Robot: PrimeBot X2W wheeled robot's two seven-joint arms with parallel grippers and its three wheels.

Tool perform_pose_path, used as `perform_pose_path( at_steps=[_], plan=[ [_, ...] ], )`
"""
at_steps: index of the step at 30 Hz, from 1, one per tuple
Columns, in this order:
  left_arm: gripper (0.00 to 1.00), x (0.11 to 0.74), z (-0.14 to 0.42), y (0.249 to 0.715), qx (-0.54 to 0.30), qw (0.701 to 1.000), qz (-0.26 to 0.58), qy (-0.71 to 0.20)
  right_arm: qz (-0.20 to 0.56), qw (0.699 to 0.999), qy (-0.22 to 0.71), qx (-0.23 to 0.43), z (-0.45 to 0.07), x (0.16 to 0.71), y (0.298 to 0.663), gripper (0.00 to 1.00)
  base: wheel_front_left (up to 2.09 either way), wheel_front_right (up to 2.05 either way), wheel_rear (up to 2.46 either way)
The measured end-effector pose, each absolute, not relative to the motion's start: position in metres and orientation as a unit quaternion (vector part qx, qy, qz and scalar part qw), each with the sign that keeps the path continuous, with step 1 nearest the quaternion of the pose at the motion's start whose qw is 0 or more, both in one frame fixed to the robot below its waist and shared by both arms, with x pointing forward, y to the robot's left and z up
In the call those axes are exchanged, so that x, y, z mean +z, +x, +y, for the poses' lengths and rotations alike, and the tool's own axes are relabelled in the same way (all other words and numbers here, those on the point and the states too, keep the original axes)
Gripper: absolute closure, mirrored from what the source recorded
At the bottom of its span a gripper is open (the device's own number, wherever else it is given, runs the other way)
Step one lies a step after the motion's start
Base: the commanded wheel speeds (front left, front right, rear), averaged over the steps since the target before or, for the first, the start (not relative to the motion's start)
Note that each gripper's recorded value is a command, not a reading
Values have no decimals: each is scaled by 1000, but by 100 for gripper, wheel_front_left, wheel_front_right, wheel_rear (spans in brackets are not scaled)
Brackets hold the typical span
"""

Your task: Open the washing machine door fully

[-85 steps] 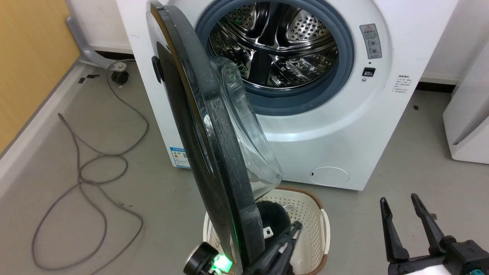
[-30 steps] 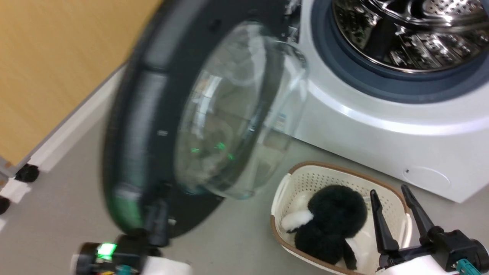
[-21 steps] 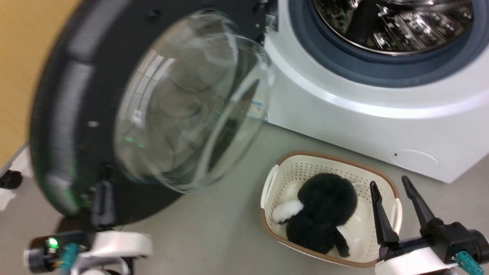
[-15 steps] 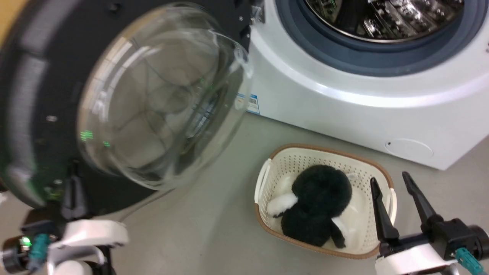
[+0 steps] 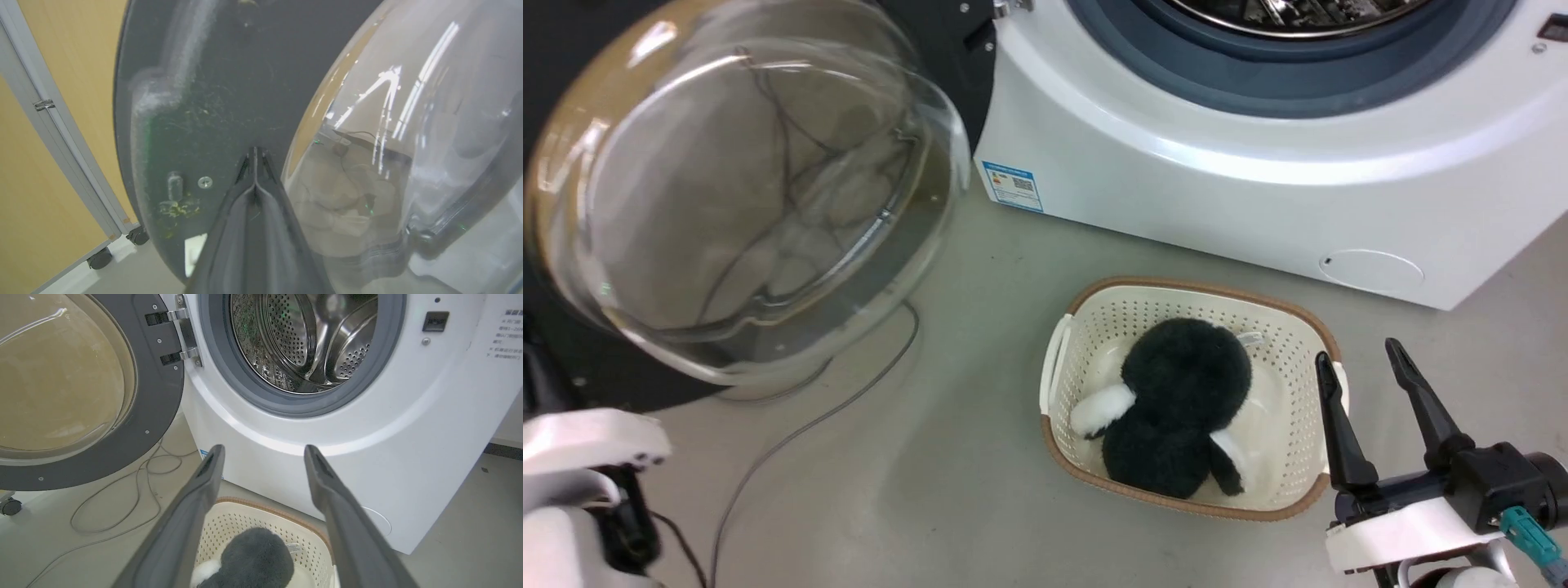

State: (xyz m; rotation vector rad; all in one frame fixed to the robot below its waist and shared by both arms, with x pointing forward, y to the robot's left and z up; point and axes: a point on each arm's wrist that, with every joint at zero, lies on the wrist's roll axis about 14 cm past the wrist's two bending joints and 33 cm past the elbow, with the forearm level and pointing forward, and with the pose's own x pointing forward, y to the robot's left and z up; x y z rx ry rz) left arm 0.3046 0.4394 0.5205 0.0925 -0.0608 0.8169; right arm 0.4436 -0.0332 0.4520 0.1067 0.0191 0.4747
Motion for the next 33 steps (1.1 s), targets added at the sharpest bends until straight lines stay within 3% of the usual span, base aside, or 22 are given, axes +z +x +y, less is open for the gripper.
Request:
perform_pose_path(
  at_steps=[21, 33],
  plan=[
    [100, 513, 490, 332, 414, 908, 9, 60, 13, 978, 46, 204, -56, 446, 450, 0, 0, 0, 0],
    [100, 555, 461, 304, 370, 924, -63, 70, -45, 982, 32, 179, -76, 498, 435, 0, 0, 0, 0]
  ],
)
